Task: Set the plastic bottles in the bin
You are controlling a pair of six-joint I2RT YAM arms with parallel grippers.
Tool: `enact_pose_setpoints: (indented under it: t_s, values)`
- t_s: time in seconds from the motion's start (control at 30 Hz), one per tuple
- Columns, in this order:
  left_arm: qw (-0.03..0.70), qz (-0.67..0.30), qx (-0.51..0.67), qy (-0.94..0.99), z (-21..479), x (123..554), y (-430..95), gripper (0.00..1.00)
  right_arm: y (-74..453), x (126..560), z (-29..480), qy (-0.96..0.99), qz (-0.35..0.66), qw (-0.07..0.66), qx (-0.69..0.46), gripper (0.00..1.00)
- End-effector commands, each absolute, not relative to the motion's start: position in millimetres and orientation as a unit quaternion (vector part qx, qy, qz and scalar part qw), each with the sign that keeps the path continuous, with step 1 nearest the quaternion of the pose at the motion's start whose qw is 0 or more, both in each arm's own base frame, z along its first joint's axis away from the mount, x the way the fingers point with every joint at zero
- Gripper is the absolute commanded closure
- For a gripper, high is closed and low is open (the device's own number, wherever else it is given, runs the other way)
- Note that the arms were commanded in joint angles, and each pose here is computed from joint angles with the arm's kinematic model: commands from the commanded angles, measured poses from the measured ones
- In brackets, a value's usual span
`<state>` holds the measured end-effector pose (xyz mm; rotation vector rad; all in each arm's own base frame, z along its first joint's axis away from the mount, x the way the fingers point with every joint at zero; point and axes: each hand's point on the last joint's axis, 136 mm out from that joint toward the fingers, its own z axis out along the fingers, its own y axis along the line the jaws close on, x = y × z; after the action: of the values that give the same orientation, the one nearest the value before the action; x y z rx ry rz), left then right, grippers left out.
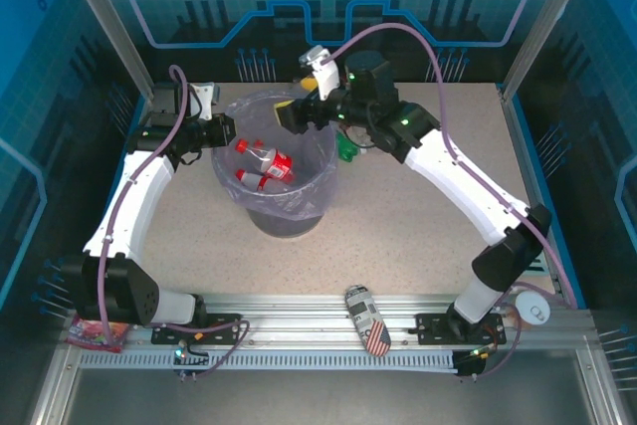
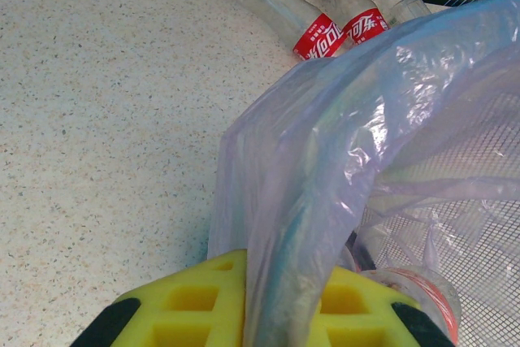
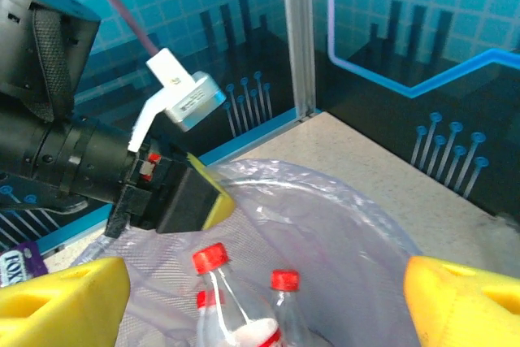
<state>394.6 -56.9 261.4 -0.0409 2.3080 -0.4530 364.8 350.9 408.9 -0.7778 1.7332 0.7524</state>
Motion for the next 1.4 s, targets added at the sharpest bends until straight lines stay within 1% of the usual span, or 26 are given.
enact_pose_setpoints:
  t_s: [0.0,0.13,0.27,0.47,0.63,0.77,1.03,1.17,1.37]
  values:
    - [0.272,-0.176,0.005,0.946,200.0,363.6,-71.4,0.88,312.8,381.4,411.9,0.738,0.278,0.543,-0.289,0.11]
    - [0.27,-0.177,0.006,0.946,199.6,363.5,-72.3,0.88,263.7,401.7,401.9,0.767,0.24,0.547,-0.233,0.1]
    - [0.27,-0.177,0.007,0.947,199.1,363.5,-72.2,0.88,212.7,429.5,373.0,0.807,0.179,0.534,-0.178,0.09]
    - [0.271,-0.177,0.006,0.946,200.1,363.4,-71.9,0.88,146.3,477.2,318.0,0.859,0.102,0.487,-0.122,0.09]
    - [0.27,-0.176,0.006,0.947,199.3,363.1,-71.8,0.88,112.3,521.8,271.0,0.89,0.047,0.441,-0.108,0.05]
    - [0.27,-0.175,0.006,0.947,199.1,363.6,-71.5,0.87,101.1,555.6,232.1,0.907,0.022,0.404,-0.114,0.01]
    - [0.266,-0.174,0.006,0.948,196.9,364.0,-71.3,0.87,95.0,611.5,155.7,0.928,-0.017,0.353,-0.121,0.01]
    - [0.265,-0.173,0.005,0.949,195.5,364.1,-70.9,0.88,92.3,628.4,130.8,0.93,-0.03,0.347,-0.118,0.0]
    - [0.263,-0.172,0.005,0.949,194.3,364.5,-70.7,0.87,95.0,642.8,95.1,0.934,-0.012,0.339,-0.112,0.0]
